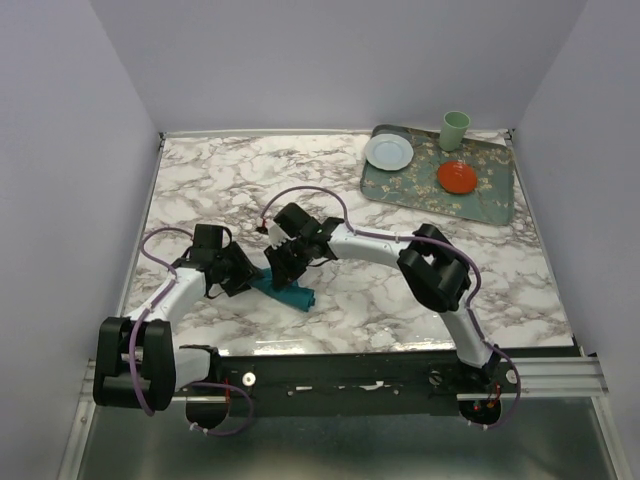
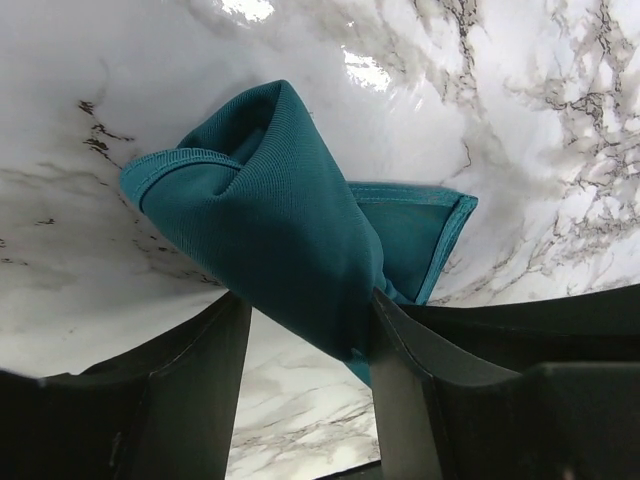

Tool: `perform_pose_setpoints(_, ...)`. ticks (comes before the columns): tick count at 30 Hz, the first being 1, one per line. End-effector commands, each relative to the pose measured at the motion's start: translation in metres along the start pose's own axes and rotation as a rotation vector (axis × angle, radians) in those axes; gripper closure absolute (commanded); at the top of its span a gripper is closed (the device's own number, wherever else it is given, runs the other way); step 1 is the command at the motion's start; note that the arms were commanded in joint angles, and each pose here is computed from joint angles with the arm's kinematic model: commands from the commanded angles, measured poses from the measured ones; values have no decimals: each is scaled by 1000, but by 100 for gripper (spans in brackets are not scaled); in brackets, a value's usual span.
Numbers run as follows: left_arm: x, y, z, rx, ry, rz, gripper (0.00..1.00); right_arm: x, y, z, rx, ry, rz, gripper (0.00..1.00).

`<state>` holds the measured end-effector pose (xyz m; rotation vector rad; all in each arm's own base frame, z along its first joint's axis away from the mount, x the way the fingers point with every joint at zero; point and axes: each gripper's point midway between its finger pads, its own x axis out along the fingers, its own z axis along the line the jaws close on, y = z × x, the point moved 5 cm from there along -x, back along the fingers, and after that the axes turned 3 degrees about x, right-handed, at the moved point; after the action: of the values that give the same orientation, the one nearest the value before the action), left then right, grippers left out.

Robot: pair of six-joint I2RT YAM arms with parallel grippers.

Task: Fold the napkin, place the utensils inside, and roll it up
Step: Roll the napkin with the utensil

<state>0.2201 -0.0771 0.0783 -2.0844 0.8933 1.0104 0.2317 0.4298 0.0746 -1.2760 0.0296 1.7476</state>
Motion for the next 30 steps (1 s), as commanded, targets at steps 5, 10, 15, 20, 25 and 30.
perform_pose_setpoints(5,-17,4,3,13,-1,-27,43,4,6,-7,111,-226,62,100)
perform_pose_setpoints(10,-30,3,-4,12,34,-56,41,11,12,-15,186,-307,96,100)
perform_pose_setpoints(15,-43,-7,-21,47,89,-74,50,16,19,-29,249,-347,99,99)
perform_pose_setpoints(20,-31,-3,-31,39,163,-8,61,18,18,-36,270,-369,99,98)
perform_pose_setpoints(25,-18,1,-44,36,224,32,66,21,20,-45,285,-365,101,95)
perform_pose_setpoints(30,-7,-2,-48,42,242,35,68,22,19,-49,291,-374,101,92)
